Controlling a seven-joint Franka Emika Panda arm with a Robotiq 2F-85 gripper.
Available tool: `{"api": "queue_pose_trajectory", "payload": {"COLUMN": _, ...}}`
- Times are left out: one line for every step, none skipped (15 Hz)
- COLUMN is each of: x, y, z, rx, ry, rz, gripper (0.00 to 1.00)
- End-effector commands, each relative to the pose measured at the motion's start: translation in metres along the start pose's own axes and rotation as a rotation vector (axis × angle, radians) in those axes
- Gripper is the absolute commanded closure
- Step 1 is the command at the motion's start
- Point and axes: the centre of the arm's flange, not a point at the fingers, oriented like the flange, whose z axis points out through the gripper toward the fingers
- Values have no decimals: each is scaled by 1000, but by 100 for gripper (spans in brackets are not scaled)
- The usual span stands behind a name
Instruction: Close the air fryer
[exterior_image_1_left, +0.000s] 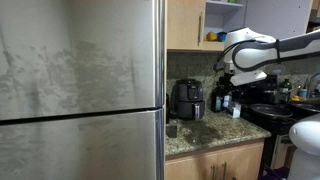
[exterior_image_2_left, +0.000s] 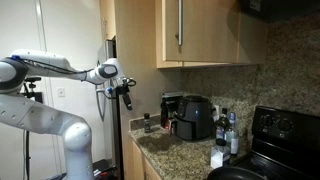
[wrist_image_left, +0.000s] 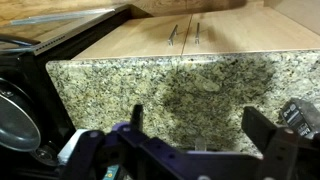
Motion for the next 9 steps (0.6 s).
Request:
{"api": "queue_pose_trajectory", "payload": {"x": 0, "y": 0, "z": 0, "rx": 0, "ry": 0, "rz": 0, "gripper": 0}}
{"api": "queue_pose_trajectory", "payload": {"x": 0, "y": 0, "z": 0, "rx": 0, "ry": 0, "rz": 0, "gripper": 0}}
{"api": "queue_pose_trajectory", "payload": {"x": 0, "y": 0, "z": 0, "rx": 0, "ry": 0, "rz": 0, "gripper": 0}}
{"api": "queue_pose_trajectory", "payload": {"x": 0, "y": 0, "z": 0, "rx": 0, "ry": 0, "rz": 0, "gripper": 0}}
{"api": "queue_pose_trajectory", "payload": {"x": 9, "y": 0, "z": 7, "rx": -39, "ry": 41, "rz": 48, "gripper": 0}}
{"api": "queue_pose_trajectory", "payload": {"x": 26, "y": 3, "z": 15, "rx": -61, "ry": 69, "rz": 118, "gripper": 0}}
{"api": "queue_pose_trajectory", "payload": {"x": 41, "y": 6, "z": 21, "rx": -57, "ry": 69, "rz": 152, "gripper": 0}}
{"api": "queue_pose_trajectory", "payload": {"x": 59, "y": 11, "z": 29, "rx": -31, "ry": 70, "rz": 185, "gripper": 0}}
{"api": "queue_pose_trajectory", "payload": {"x": 75, "y": 18, "z": 37, "rx": 3, "ry": 85, "rz": 221, "gripper": 0}}
